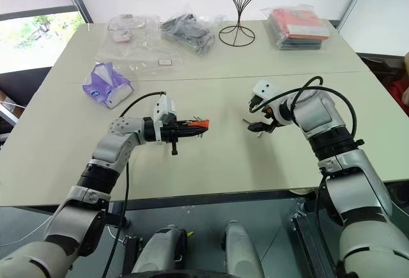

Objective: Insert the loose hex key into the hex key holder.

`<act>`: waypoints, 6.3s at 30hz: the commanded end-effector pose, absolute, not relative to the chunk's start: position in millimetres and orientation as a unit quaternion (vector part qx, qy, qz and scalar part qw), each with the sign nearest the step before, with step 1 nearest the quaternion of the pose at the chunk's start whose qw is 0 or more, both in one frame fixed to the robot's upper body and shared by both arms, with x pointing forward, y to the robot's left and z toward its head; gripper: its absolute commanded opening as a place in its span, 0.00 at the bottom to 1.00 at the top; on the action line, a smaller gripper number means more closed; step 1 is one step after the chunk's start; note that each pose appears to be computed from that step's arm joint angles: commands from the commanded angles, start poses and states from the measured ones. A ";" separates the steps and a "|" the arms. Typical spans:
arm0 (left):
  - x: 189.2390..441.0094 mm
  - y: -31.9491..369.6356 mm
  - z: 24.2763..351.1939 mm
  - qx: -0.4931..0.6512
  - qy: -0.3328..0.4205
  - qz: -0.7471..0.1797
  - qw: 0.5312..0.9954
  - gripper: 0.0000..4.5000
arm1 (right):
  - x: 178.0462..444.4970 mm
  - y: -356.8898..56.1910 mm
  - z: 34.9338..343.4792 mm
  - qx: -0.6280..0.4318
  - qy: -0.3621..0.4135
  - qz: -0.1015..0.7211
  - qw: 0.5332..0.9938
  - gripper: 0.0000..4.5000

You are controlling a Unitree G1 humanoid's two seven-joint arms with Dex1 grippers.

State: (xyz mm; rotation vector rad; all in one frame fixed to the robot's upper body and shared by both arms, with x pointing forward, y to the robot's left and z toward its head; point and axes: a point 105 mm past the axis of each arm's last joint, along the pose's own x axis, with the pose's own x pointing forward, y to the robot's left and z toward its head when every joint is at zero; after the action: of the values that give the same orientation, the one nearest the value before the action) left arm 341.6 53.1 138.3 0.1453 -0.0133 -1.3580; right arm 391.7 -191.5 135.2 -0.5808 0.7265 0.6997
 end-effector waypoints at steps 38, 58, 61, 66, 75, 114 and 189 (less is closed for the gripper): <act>341.5 50.3 148.1 0.082 -0.034 -0.621 0.779 0.00 | 330.6 -176.9 164.9 -0.745 -0.081 0.580 0.319 0.00; 336.8 48.3 147.3 0.063 -0.035 -0.615 0.785 0.00 | 377.5 -197.8 155.4 -0.828 -0.089 0.482 0.271 0.93; 335.9 46.4 145.8 0.062 -0.036 -0.615 0.785 0.00 | 395.1 -197.2 204.8 -0.794 -0.056 0.418 0.438 0.93; 335.9 46.4 143.8 0.059 -0.035 -0.615 0.786 0.00 | 390.3 -200.9 271.9 -0.637 0.049 0.370 0.675 0.93; 339.2 40.3 145.0 0.059 -0.037 -0.623 0.779 0.00 | 339.4 -202.4 206.9 -0.146 0.311 0.261 0.902 0.93; 337.7 36.8 141.8 0.042 -0.039 -0.619 0.783 0.00 | 314.0 -206.0 134.4 -0.005 0.299 0.085 0.950 0.93; 392.7 23.5 261.4 0.023 -0.099 -0.677 0.729 0.00 | 343.2 -83.3 296.9 0.208 -0.158 0.370 0.891 0.01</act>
State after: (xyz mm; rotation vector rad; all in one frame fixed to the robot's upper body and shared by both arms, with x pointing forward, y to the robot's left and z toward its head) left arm 394.1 24.5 245.4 0.0412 -0.1583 -1.4860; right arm 352.1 -82.4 282.6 0.4393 -0.2600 0.7526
